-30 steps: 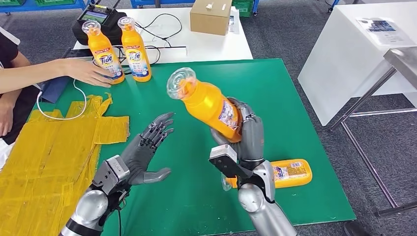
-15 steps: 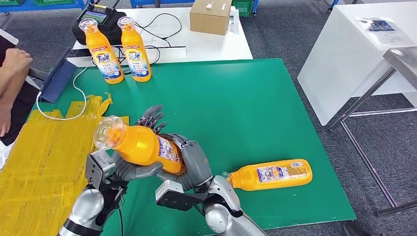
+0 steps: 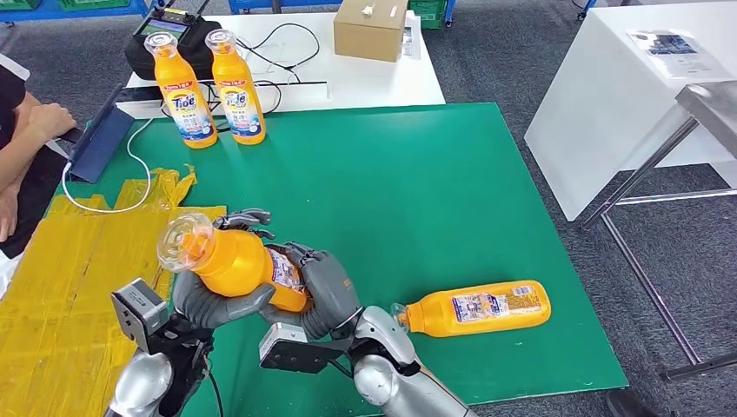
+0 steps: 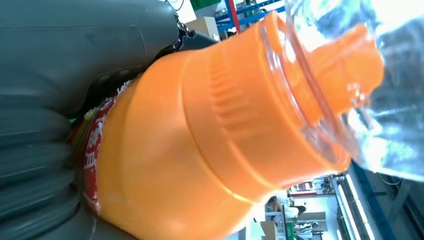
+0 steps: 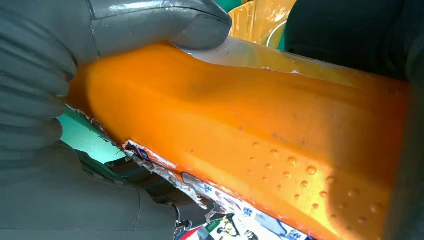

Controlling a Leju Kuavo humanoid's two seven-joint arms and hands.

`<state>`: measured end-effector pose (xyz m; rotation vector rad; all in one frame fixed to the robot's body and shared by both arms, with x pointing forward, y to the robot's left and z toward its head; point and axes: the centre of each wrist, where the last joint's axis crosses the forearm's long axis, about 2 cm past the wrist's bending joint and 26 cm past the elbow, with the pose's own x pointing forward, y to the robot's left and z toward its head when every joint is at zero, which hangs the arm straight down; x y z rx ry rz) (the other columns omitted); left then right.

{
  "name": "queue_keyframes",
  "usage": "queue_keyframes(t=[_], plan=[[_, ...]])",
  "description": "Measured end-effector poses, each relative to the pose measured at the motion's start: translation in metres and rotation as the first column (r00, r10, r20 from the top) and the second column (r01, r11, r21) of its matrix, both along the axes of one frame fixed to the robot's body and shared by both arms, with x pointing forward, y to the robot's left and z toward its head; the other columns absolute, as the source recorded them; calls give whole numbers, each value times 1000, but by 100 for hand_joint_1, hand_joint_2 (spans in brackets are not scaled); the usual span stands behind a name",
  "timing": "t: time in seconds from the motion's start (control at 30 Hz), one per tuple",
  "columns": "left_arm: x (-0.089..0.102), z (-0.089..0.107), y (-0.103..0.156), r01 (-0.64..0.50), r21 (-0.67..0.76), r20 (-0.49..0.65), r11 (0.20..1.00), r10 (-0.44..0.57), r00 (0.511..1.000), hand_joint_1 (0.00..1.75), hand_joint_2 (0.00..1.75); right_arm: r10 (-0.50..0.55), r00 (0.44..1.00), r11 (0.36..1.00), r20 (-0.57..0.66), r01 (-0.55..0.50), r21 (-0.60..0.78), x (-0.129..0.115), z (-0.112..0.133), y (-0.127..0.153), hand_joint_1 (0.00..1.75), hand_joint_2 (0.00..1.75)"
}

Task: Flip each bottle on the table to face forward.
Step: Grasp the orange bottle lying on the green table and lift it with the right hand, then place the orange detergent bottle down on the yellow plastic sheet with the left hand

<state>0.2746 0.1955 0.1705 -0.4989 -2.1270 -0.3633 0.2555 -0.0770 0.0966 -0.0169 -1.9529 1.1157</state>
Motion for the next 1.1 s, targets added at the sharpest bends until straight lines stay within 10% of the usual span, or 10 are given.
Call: queue_keyframes(t=[0.13,0.3,0.47,0.57,0.7,0.87,1.1], plan=[[0,0,-1,-10,-3,6,1000,10,1000,175,175,-1,1000,1000,-3,1,1,1,0,0,174,175],[0,3,-8,7,7,18,1000,-7,1000,175,175,-11,1000,1000,-4,11,20,-1,-2,0,0,175],[0,8,-19,0,36,56,999,-2,998,175,175,-47,999,997,12,46,59,-7,-4,-1,0,175],[4,14,-19,-232,175,202,957,196,960,175,175,-102,994,993,38,99,63,-8,-1,-6,0,175],[21,28,-11,-675,417,556,609,417,719,175,175,-187,978,982,92,188,-5,-5,7,-25,0,175],[65,10,25,-855,513,836,-79,273,476,175,175,-236,961,958,143,254,-131,3,12,-58,0,175],[101,-27,81,-703,606,793,-372,218,569,175,175,-253,951,906,178,297,-301,5,3,-91,0,175]])
